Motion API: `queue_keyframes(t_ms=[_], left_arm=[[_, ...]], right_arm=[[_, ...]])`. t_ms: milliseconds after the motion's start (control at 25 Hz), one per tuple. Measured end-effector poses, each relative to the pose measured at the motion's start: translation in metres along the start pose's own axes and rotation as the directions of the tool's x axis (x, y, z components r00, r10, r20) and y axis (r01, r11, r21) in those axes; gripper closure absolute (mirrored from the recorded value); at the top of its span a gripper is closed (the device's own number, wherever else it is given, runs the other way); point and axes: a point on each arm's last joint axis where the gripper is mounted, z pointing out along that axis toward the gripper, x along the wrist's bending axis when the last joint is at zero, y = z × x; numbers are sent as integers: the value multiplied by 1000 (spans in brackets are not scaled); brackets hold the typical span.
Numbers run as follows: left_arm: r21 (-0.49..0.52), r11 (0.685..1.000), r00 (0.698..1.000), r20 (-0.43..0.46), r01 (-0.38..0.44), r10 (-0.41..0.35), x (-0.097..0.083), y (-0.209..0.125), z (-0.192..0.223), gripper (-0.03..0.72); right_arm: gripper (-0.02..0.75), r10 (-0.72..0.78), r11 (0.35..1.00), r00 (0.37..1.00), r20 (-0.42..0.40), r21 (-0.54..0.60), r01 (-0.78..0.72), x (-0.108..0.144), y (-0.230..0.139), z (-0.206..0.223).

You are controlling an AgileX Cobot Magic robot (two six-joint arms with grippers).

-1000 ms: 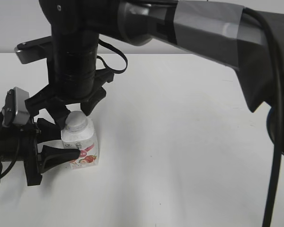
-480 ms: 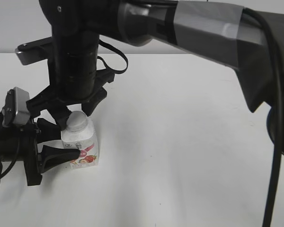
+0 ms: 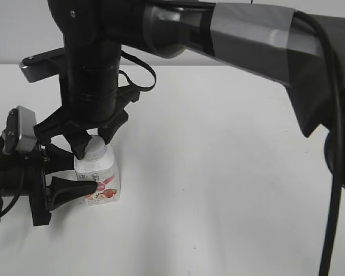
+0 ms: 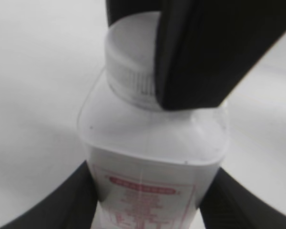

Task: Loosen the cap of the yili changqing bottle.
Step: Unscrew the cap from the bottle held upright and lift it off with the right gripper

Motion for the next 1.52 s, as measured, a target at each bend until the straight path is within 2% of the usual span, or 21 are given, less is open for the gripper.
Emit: queue_keyframes(t_ms=[80, 160, 280, 360, 520, 800, 1000, 1520], left_arm=[[0, 1000, 1000, 0, 0, 0, 0, 0, 0, 297], [0, 1000, 1000, 0, 0, 0, 0, 0, 0, 300], [2, 1000, 1000, 4, -6, 6, 0, 0, 0, 300], [2, 1000, 1000, 4, -8, 8, 0, 0, 0, 305], [3, 1000, 1000, 5, -13, 13, 0, 0, 0, 312], [3, 1000, 1000, 4, -13, 13, 0, 0, 0, 312], [3, 1000, 1000, 4, -13, 13, 0, 0, 0, 316], [2, 1000, 1000, 4, -13, 13, 0, 0, 0, 319]], right_arm=[[343, -60, 998, 998, 0, 0, 60, 0, 0, 0], [344, -188, 982, 982, -3, -1, 188, 0, 0, 0], [346, -453, 892, 891, -18, -9, 453, 1, 0, -1], [345, -594, 805, 804, -26, -17, 593, 2, 0, -1], [345, -709, 705, 705, -29, -26, 708, 2, 0, -1], [345, -815, 579, 579, -22, -27, 815, 1, 0, -1], [346, -830, 557, 557, -21, -27, 830, 1, 0, -1], [346, -833, 553, 553, -19, -27, 833, 1, 0, -2]])
